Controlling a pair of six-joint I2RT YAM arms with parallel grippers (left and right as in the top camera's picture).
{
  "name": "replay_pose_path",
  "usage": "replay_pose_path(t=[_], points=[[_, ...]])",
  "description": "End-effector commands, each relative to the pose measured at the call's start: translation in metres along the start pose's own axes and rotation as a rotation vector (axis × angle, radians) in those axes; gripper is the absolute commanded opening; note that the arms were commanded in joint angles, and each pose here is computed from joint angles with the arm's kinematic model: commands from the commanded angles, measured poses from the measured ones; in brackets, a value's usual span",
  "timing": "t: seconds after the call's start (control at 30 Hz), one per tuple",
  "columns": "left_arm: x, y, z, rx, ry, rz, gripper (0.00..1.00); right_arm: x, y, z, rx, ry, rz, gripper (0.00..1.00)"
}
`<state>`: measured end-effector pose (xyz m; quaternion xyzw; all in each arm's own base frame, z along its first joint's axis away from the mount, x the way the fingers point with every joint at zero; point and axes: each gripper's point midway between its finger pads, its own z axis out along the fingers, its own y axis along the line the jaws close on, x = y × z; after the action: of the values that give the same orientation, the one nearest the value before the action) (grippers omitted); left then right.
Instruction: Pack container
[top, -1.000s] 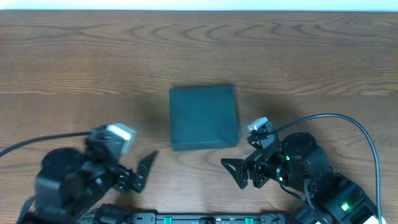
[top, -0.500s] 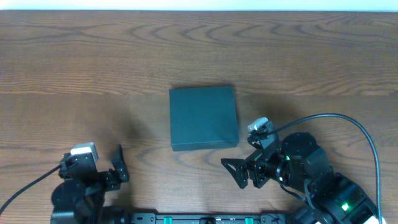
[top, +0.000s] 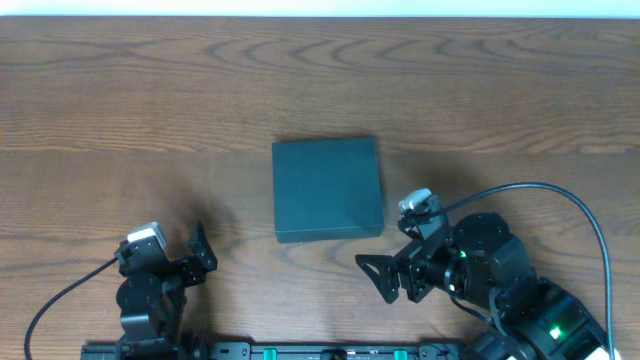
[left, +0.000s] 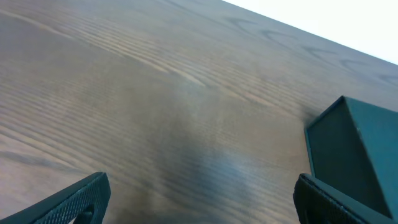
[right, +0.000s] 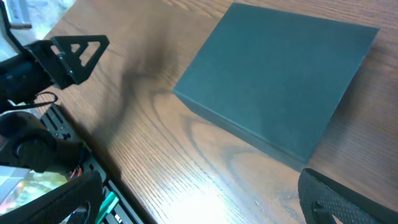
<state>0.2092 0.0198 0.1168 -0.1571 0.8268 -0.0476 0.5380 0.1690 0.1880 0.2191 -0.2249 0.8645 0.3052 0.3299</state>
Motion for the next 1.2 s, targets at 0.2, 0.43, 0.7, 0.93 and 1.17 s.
replay_pose_path(t=[0.2, 0.43, 0.7, 0.93, 1.17], points=[[0.0118, 0.0095, 0.0089, -0.036, 0.007, -0.032, 0.95, -0.0044, 0.003, -0.0028, -0.004, -0.011, -0.019, 0.99], [0.0121, 0.0093, 0.009, -0.035, 0.009, -0.032, 0.95, -0.0044, 0.003, -0.0028, -0.004, -0.011, -0.019, 0.99], [0.012, 0.0093, 0.009, -0.035, 0.008, -0.032, 0.95, -0.0044, 0.003, -0.0028, -0.004, -0.011, -0.019, 0.99], [0.012, 0.0093, 0.009, -0.035, 0.008, -0.032, 0.95, -0.0044, 0.003, -0.0028, -0.004, -0.011, -0.019, 0.99], [0.012, 0.0093, 0.009, -0.035, 0.008, -0.032, 0.95, -0.0049, -0.0033, -0.0028, 0.032, -0.015, -0.063, 0.99]])
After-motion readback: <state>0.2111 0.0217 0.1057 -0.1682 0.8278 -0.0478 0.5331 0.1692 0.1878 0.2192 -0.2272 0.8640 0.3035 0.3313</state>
